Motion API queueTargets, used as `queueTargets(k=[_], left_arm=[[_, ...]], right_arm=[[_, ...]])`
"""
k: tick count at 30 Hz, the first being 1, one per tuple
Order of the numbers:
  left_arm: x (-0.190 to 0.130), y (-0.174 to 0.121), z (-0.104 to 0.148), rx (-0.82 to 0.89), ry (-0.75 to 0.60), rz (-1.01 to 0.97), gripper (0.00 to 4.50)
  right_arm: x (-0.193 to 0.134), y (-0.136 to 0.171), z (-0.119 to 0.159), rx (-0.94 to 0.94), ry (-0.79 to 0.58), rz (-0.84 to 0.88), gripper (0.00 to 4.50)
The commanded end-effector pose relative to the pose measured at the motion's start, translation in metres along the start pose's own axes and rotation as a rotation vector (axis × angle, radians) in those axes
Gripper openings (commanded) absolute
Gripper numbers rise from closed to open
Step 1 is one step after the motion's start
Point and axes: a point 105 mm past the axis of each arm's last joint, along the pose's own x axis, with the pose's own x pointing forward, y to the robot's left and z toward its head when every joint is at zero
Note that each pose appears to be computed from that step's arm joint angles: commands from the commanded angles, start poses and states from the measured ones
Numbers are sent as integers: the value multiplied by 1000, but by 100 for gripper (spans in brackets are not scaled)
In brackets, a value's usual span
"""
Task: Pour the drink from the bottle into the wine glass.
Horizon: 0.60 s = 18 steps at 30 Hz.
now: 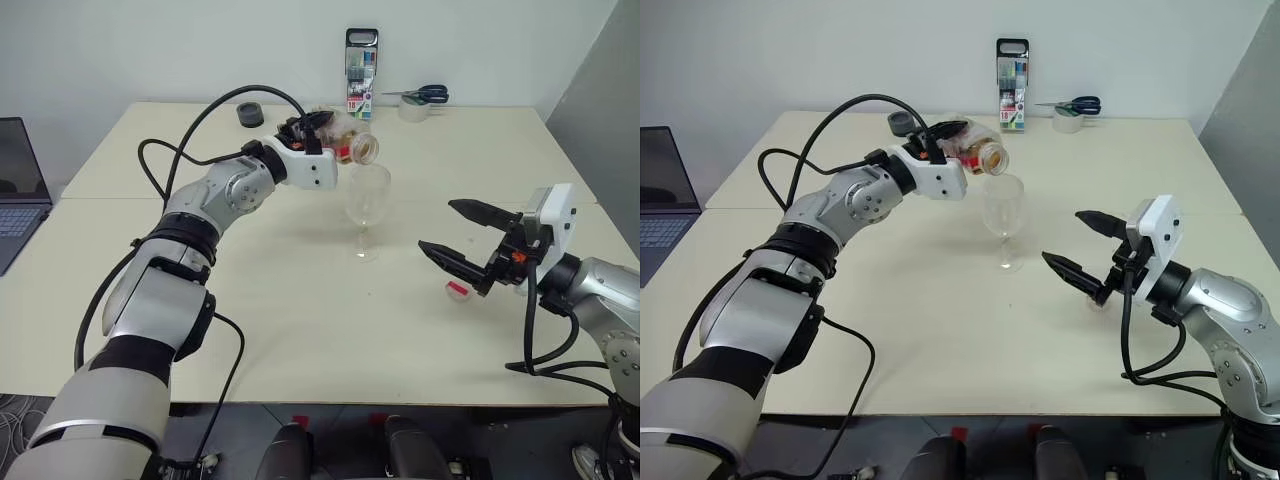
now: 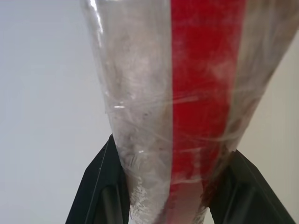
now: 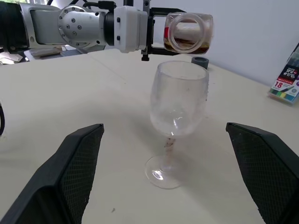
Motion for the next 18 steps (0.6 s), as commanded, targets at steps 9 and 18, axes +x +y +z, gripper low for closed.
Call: queueTargets(k=[9,18], left_arm=[[1,30,2,118,-27,58,167],[0,32,-2,147,-12,57,167]], right_arm=[[-3,3,11,-40,-31,0,450],[-1,8,10,-33,-33,18,450]])
